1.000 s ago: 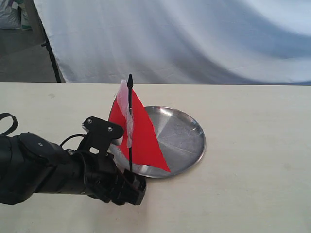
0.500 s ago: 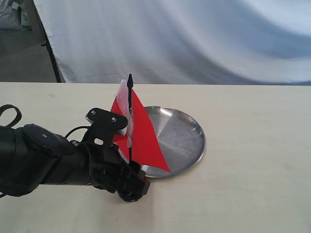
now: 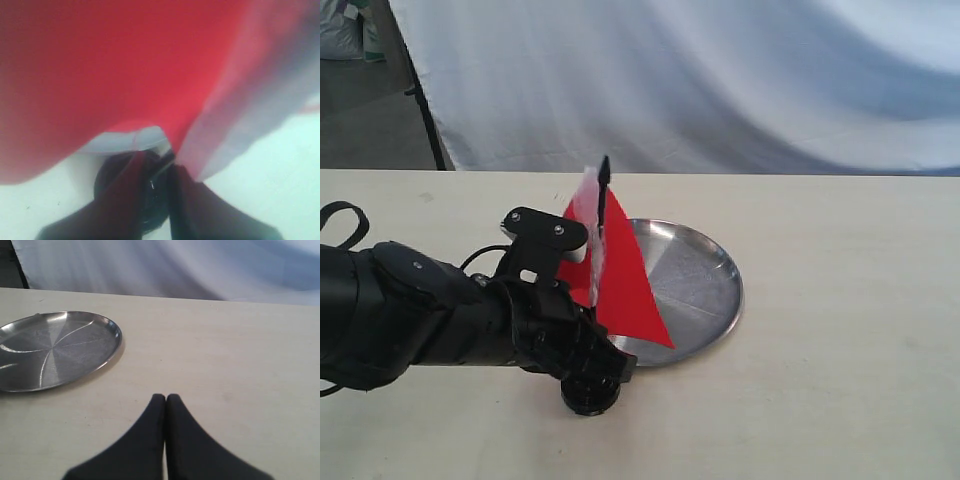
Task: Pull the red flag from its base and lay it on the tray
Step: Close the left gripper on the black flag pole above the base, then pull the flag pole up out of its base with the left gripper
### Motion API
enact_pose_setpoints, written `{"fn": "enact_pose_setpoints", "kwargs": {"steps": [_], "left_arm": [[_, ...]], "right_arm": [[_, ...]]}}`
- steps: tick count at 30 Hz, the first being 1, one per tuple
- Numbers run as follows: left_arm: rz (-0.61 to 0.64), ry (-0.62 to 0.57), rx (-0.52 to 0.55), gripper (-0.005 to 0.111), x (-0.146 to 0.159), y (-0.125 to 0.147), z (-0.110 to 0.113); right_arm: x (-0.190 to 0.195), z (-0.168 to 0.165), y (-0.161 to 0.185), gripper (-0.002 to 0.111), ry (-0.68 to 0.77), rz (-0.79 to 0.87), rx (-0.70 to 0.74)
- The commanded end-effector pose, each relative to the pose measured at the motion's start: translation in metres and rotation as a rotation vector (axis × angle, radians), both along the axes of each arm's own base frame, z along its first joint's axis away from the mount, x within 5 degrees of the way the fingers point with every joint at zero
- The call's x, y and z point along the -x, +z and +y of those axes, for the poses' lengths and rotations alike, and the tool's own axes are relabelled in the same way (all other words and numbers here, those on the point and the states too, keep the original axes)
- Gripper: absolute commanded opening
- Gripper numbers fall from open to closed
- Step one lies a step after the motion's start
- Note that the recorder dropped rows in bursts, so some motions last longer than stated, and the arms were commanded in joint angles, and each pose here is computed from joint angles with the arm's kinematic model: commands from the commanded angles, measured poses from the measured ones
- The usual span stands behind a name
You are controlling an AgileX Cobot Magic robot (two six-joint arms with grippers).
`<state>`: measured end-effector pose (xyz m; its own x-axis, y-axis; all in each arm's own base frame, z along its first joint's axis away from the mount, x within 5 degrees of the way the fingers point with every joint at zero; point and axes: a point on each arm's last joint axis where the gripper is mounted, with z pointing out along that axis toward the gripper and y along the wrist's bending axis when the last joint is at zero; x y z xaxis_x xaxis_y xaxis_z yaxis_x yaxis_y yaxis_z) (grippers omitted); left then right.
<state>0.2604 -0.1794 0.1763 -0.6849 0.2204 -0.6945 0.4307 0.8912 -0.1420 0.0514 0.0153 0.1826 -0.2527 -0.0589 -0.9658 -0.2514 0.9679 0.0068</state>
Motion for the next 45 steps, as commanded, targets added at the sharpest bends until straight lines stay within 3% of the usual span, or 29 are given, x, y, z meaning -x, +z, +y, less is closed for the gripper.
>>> {"fn": "enact_pose_setpoints", "kwargs": {"steps": [1,45], "left_arm": [[0.006,-0.002,0.015,0.0,0.0009,0.0011,-0.0026],[-0.04,0.074,-0.031,0.0,-0.0045,0.002,0.0046]], "right_arm": [[0.0002,0.0001,-0.0007,0.0,0.002,-0.002,-0.001],[0.0002,0.0001,-0.0005,0.0,0.002,-0.005,-0.001]]}}
